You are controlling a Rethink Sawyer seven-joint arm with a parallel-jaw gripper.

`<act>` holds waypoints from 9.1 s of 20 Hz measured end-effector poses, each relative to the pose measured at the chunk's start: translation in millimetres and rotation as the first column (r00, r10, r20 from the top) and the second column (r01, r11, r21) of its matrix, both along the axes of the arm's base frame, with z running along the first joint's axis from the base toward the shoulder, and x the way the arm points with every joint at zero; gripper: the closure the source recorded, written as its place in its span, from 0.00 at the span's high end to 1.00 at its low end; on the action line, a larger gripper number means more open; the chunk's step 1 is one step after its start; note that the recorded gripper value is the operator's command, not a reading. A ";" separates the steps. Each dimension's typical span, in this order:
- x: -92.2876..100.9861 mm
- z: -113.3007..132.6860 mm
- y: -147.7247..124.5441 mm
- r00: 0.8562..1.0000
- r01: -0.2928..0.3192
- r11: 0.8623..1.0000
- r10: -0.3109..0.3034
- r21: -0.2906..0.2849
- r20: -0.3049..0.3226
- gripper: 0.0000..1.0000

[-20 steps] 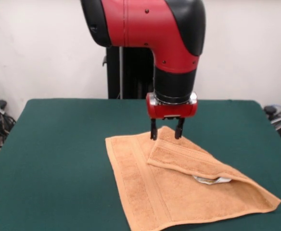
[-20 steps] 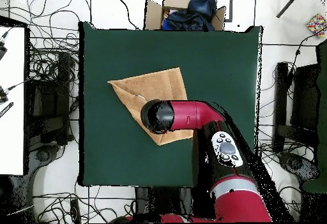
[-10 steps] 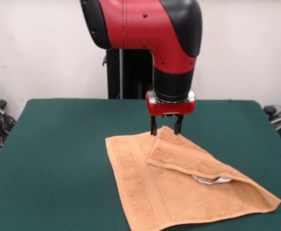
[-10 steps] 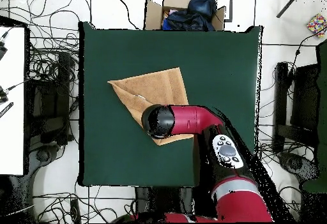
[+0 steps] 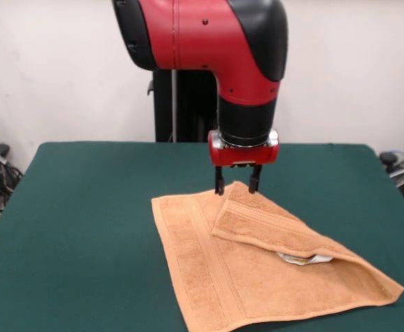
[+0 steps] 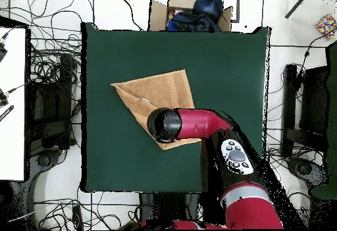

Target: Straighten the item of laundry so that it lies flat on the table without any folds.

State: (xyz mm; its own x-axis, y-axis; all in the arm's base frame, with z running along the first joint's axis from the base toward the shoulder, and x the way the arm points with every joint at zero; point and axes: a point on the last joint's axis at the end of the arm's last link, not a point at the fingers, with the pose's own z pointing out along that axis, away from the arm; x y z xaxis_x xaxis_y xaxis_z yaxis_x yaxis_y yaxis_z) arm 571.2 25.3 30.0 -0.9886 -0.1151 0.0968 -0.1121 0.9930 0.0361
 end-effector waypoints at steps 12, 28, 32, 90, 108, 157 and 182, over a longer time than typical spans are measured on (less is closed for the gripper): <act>-9.0 -18.2 -15.9 1.000 -0.025 1.000 0.025 0.002 -0.016 1.00; -17.4 -28.8 -18.8 0.999 -0.035 0.999 0.035 0.004 -0.036 1.00; -17.4 -28.8 -18.9 0.999 -0.035 0.999 0.035 0.004 -0.036 1.00; -19.3 -82.8 -21.6 0.993 -0.101 0.995 0.101 -0.001 -0.061 0.00; -4.3 -50.9 -30.0 0.994 -0.104 0.994 0.104 -0.033 -0.023 0.00; 9.1 -30.3 -29.4 0.993 -0.114 0.992 0.115 -0.055 0.014 1.00; 11.6 -33.8 -31.7 0.994 -0.108 0.993 0.109 -0.053 0.011 1.00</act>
